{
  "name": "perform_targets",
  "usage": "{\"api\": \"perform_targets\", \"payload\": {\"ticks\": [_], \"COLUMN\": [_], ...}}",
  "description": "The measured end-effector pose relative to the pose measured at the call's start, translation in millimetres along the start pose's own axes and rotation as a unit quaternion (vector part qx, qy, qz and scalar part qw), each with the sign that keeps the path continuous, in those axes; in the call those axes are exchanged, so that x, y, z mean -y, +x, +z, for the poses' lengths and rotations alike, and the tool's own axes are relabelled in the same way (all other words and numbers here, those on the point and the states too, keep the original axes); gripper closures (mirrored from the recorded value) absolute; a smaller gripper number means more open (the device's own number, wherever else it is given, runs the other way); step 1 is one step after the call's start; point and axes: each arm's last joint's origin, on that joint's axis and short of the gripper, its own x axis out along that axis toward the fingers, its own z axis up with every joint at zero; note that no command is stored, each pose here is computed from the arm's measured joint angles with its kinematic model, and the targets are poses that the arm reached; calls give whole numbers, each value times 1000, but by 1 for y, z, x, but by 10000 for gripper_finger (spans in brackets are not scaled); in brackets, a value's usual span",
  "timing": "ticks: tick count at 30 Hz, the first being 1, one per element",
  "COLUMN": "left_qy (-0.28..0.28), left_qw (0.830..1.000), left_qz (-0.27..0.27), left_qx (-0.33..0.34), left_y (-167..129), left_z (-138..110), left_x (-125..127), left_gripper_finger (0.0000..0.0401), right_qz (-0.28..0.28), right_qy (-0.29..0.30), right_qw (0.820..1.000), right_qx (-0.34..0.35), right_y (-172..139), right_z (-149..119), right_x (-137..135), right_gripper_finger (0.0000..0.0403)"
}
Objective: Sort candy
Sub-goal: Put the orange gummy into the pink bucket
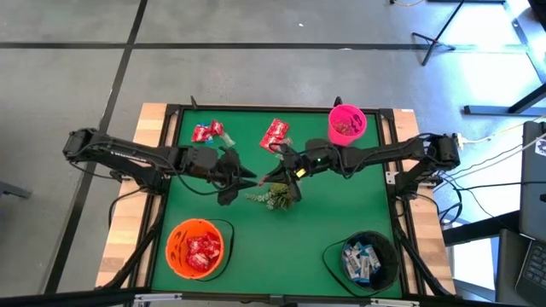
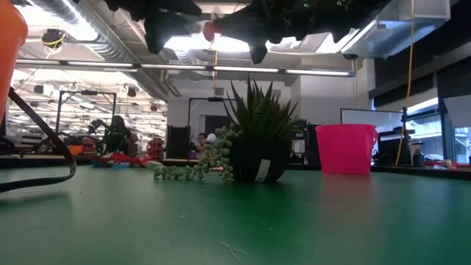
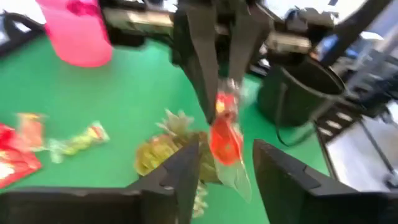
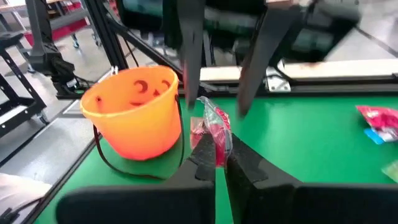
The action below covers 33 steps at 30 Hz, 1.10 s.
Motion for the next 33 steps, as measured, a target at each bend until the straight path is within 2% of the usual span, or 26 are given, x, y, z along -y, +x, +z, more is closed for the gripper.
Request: {"api": "perform_targets", "payload": {"ticks": [5,11,14,20,25,30,33], "left_qy": [0,15,18,5,0,-13,-24], "left_qw": [998,982,975,969,966,968,971], "left_qz": [61,184,220,244,259,249,236], "left_qx": [25,40,37,22,17,9,20], "left_y": [-17,-38,-41,-41,-41,-36,-32], "left_z": [5,6,5,3,1,-8,-14], "left_x": [-6,-19,-24,-32,-40,-50,-58], "left_gripper_finger": [238,236,236,236,236,236,236], "right_qz": [-39,-169,-221,-305,-369,-470,-504], "right_qy": [8,14,14,36,55,104,143], "right_qw": [999,984,972,945,922,870,846], "right_qx": [-32,-50,-74,-116,-105,-107,-102], "right_y": [-18,-66,-93,-153,-197,-232,-242], "right_z": [10,35,40,45,35,4,-14], "right_x": [7,16,19,22,24,29,34], "right_gripper_finger": [384,390,388,377,375,375,375]}}
